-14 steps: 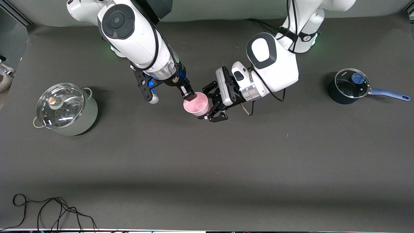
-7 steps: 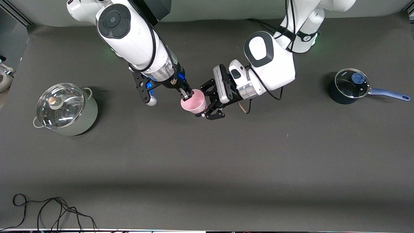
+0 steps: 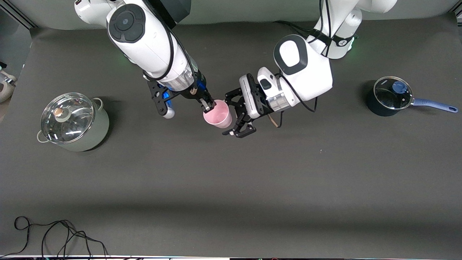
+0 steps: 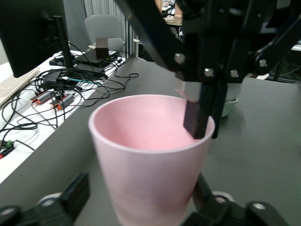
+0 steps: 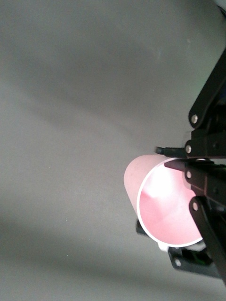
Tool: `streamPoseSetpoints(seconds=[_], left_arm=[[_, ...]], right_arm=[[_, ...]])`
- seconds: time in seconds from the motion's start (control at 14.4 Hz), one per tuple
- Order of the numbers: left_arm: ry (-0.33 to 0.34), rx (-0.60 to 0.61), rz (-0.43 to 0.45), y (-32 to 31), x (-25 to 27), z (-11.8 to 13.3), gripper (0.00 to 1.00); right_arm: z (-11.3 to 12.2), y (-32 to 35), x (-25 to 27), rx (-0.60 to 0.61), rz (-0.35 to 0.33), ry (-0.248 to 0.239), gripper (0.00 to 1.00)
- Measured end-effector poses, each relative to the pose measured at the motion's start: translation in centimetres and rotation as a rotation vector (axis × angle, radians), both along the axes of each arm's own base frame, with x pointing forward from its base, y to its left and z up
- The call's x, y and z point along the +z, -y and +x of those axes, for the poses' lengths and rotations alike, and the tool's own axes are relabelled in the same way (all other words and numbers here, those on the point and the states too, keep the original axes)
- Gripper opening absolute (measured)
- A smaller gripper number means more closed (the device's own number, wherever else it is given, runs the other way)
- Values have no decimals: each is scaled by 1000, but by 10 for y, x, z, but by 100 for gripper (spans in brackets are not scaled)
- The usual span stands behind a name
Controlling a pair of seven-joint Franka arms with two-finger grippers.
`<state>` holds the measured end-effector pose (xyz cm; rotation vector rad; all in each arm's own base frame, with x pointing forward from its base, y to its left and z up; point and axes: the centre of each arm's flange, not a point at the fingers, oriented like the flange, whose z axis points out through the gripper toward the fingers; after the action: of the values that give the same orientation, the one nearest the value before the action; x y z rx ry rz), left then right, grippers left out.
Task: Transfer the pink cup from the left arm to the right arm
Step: 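Close the right gripper on the cup and open the left gripper, then carry the cup with the right gripper while the left gripper withdraws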
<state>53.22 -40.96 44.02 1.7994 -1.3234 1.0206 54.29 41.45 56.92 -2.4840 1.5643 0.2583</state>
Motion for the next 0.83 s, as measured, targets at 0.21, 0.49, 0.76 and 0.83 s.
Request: streamPoseSetpoints(seconds=[0.21, 0.49, 0.76, 0.83], left_arm=[[-17, 25, 8, -13, -8, 7, 100], [-96, 74, 23, -75, -44, 43, 100], [-306, -73, 40, -161, -66, 70, 100], [-372, -104, 59, -184, -65, 73, 100]], right_arm=[[7, 12, 2, 62, -15, 25, 3], [16, 77, 25, 205, -50, -3, 3], [21, 166, 62, 335, -56, -14, 3], [21, 190, 70, 369, -55, -19, 3]])
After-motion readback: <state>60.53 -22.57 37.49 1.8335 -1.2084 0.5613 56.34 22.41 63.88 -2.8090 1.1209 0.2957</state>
